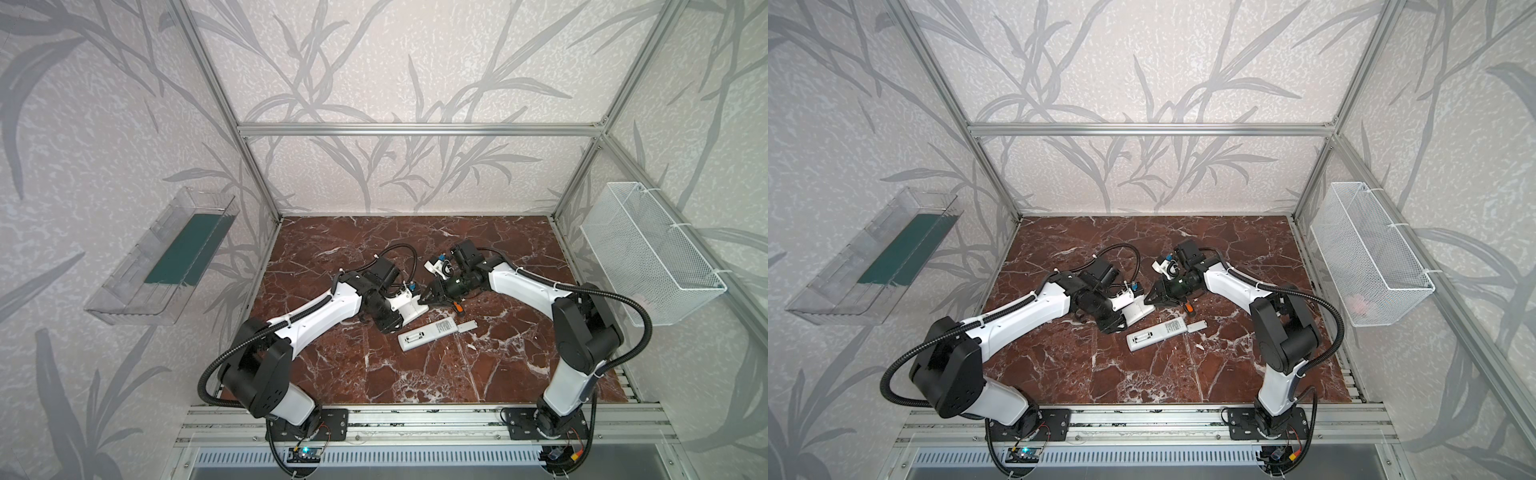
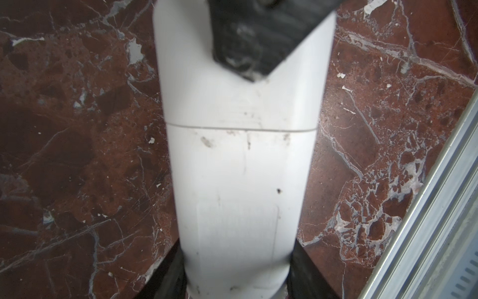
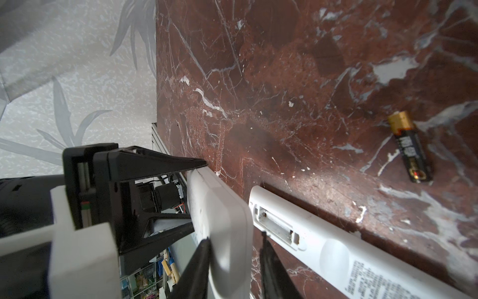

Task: Unload the batteries from the remote control
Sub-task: 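Grip the far end of the white block with the right gripper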

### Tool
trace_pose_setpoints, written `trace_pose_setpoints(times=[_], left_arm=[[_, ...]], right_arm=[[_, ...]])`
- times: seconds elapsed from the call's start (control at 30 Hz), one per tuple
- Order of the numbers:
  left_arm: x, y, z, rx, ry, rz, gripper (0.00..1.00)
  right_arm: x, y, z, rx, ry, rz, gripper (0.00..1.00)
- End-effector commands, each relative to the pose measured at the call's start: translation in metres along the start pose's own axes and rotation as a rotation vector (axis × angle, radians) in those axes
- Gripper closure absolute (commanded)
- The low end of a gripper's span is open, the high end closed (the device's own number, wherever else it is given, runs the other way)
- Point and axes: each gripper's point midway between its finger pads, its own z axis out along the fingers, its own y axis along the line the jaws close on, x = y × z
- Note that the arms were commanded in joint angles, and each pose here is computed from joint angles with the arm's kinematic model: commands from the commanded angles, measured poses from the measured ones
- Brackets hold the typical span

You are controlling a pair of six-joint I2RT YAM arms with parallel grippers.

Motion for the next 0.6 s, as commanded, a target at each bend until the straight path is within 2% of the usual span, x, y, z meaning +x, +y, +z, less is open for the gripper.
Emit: trace_pose_setpoints(times=[0.0,0.13,0.33,0.4,0.57], left_arm=[[0.001,-0.005,-0.008,0.004,-0.013,0.038,0.66],[0.000,-0.006,-0.008,0.008,-0.016,0.038,0.66],[0.000,-0.005,-0.009,0.003,-0.018,0.039,0.66],[0.000,-0.005,-0.009,0.004,-0.016,0.037,0.67],[0.001,-0.005,-0.009,0.001,-0.015,0.039,0.67]], right_arm=[[-0.001,0.002,-0.007,0.001,-0.022,-0.008,0.57],[0.002,0.006,-0.001,0.008,0.006,-0.029,0.44],[0.007,0.003,0.015,0.043,0.046,-0.040,0.41],[0.006,0.000,0.016,0.052,0.046,-0.034,0.44],[0.007,-0.004,0.015,0.064,0.039,-0.031,0.65]])
